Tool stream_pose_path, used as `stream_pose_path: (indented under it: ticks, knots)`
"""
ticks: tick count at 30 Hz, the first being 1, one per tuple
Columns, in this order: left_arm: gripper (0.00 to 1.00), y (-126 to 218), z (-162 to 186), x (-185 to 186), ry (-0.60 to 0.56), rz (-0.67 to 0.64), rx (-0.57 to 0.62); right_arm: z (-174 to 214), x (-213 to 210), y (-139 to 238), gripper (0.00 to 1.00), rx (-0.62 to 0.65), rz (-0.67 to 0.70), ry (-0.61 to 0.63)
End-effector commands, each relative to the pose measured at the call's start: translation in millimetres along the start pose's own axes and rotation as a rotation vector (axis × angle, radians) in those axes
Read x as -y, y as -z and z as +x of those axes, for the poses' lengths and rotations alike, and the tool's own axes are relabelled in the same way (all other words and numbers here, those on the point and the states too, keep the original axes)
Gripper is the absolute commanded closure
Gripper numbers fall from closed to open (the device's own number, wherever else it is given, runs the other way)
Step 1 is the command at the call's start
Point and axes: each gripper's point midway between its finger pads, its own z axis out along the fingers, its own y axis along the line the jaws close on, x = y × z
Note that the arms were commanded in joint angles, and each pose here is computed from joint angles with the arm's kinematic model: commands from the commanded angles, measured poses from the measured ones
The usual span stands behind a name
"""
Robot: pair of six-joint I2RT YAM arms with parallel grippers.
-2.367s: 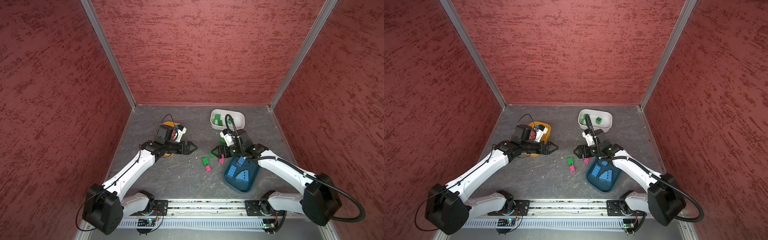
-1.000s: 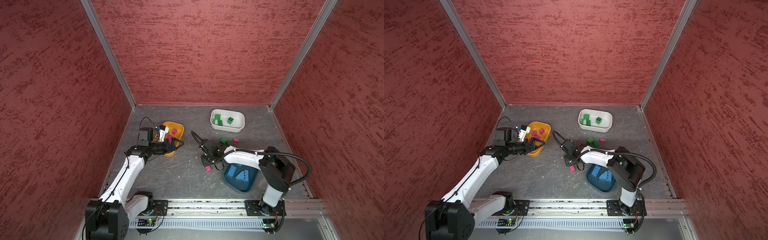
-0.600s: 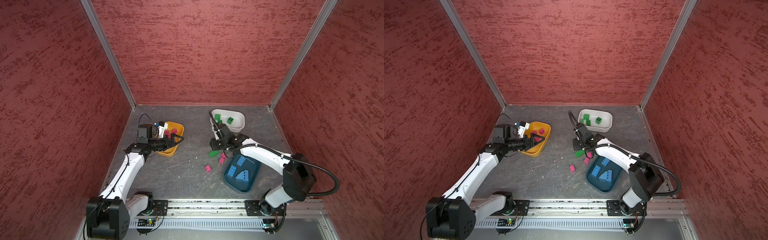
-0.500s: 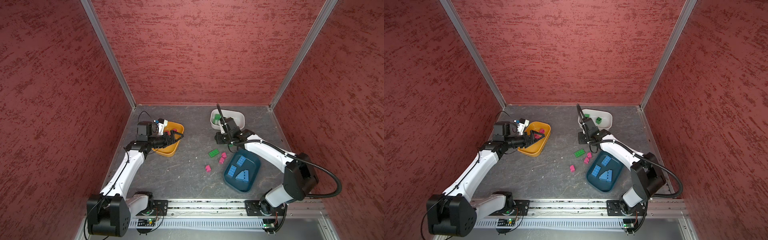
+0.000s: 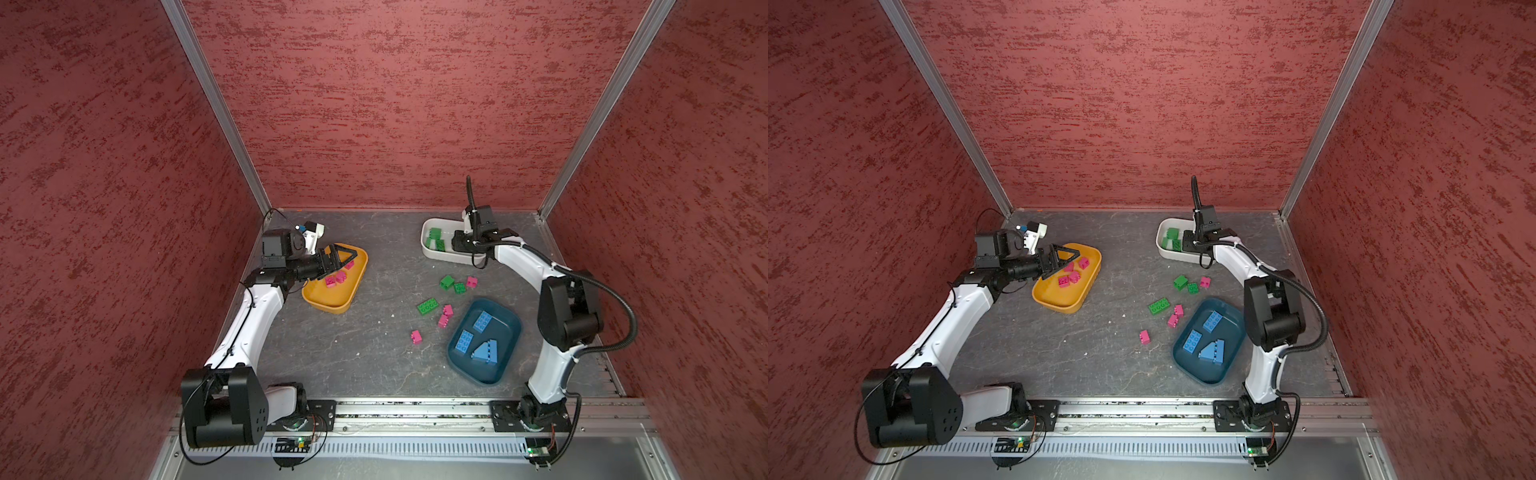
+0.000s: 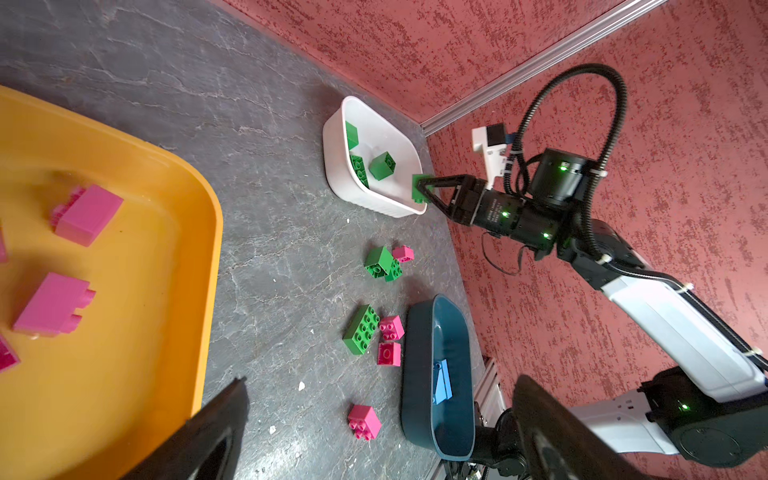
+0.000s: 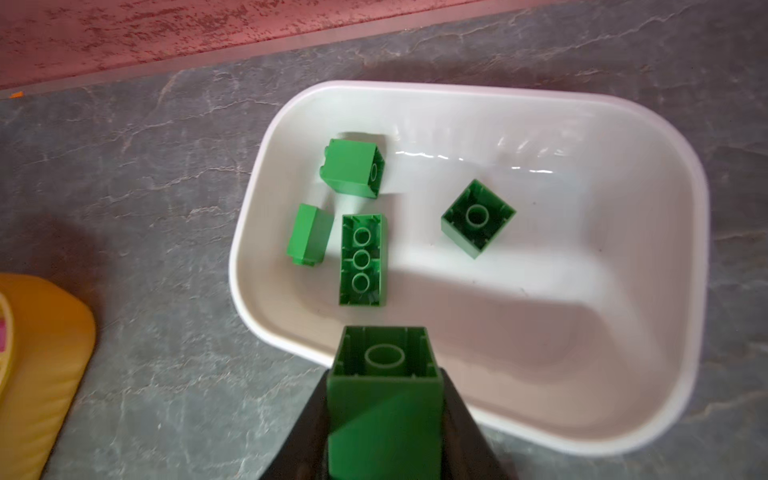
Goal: Sort the legos into containers by color
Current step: 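Open the right gripper to drop the green brick into the tub, then move the right gripper to the flat green 2x4 brick and grasp it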
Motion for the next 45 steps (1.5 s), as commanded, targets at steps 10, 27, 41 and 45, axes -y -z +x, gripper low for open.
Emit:
stream_pose_path:
  ticks: [10,27,41,45]
  knots:
    - [0.0,5,-12,3,-0.02,0.045,0.026,-52,8,-56,0.45,0.087,0.052,0.056]
    - [0.01,0,-9,-3,-0.007,0.035,0.02,34,-70,48,0.23,-0.023,-0.17,0.136]
    - [0.01,-8,-1,-7,0.008,0.035,0.002,175,-113,83,0.21,-0.19,-0.049,-0.21]
    - [0.0,-8,-1,-9,0.009,0.032,0.003,194,-106,75,0.23,-0.198,0.074,-0.274]
